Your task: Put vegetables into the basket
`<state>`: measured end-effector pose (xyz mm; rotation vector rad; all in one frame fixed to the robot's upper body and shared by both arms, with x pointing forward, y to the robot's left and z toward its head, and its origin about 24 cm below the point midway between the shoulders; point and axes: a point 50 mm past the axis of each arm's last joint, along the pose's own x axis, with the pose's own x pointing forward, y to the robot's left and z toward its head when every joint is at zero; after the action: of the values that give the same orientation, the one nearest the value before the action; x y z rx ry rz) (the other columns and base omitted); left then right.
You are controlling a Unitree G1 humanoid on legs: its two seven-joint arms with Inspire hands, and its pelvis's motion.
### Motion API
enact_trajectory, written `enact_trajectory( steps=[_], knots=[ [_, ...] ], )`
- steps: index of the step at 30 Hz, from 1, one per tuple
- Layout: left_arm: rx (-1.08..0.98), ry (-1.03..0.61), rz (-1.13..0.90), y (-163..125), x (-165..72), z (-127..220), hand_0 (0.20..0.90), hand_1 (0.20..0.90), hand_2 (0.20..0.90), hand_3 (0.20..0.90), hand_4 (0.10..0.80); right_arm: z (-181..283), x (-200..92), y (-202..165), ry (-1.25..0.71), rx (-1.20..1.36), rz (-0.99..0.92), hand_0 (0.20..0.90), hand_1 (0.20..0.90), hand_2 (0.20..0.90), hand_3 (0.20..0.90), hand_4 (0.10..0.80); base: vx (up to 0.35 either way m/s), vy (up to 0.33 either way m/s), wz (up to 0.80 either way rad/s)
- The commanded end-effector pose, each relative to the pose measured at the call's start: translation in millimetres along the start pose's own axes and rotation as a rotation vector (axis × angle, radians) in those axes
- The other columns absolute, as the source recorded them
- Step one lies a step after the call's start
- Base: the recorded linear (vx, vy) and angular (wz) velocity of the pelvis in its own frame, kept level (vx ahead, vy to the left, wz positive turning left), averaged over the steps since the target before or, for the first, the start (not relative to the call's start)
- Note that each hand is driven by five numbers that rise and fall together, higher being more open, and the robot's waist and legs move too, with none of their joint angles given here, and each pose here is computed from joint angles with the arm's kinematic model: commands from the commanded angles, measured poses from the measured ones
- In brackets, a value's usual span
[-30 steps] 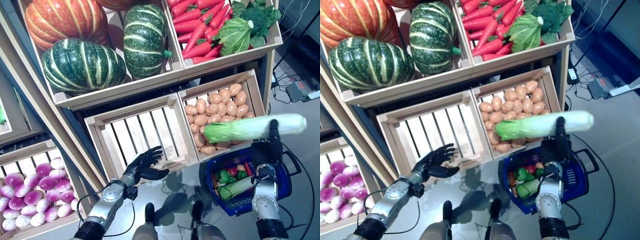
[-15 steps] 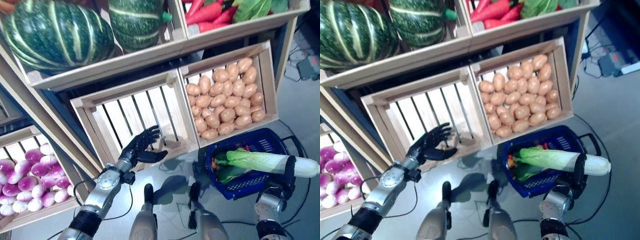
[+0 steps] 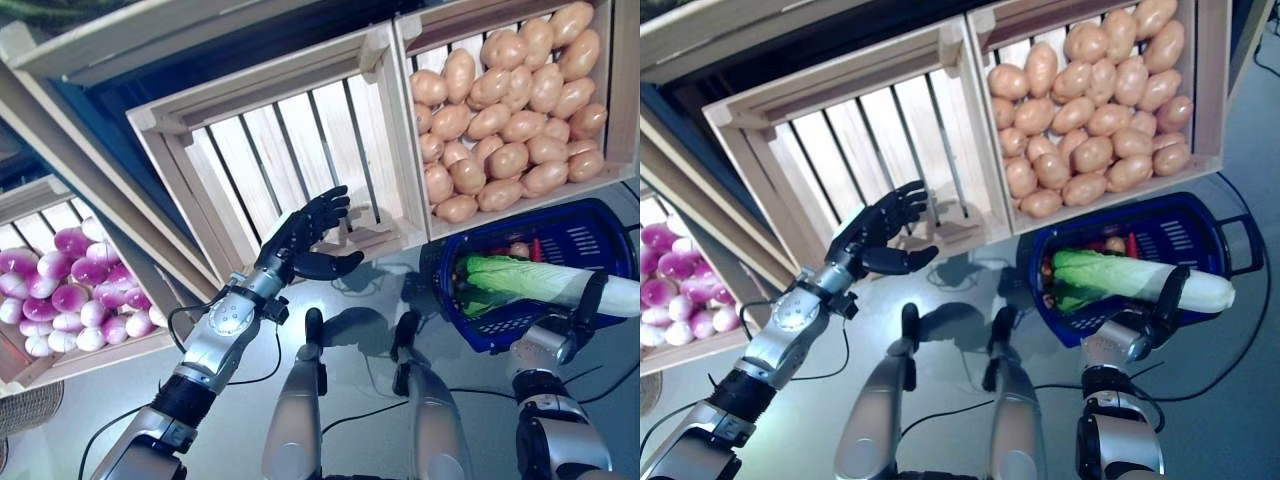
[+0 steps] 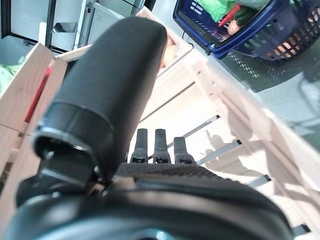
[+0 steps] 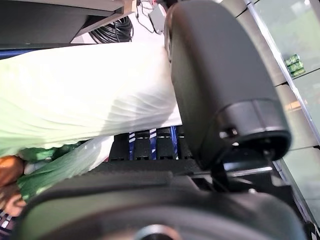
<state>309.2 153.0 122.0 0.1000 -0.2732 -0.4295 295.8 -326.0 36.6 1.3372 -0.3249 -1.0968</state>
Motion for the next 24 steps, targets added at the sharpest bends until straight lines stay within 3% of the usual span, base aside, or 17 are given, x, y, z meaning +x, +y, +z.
enact_trajectory(
  steps=[1, 11, 24],
  knots=[
    [-0.025, -0.355, 0.004, 4.7, 4.6, 67.9, 0.9, 0.9, 0.9, 0.9, 0.8, 76.5, 14.9, 32.9, -0.32, 0.005, 0.082, 0.3, 0.3, 0.3, 0.3, 0.4, -0.046, -0.002, -0.07],
    [-0.028, -0.41, -0.008, 3.9, 2.4, 82.0, 0.9, 0.9, 0.9, 0.9, 0.8, 111.9, 12.4, 58.5, -0.502, -0.06, -0.082, 0.3, 0.3, 0.3, 0.3, 0.4, -0.031, -0.016, -0.05],
    [-0.072, -0.449, -0.014, 4.5, 5.1, 96.2, 0.9, 0.9, 0.9, 0.9, 0.8, 98.5, 1.5, 105.5, -0.446, -0.101, 0.075, 0.3, 0.3, 0.3, 0.3, 0.4, 0.007, -0.009, -0.02]
  ],
)
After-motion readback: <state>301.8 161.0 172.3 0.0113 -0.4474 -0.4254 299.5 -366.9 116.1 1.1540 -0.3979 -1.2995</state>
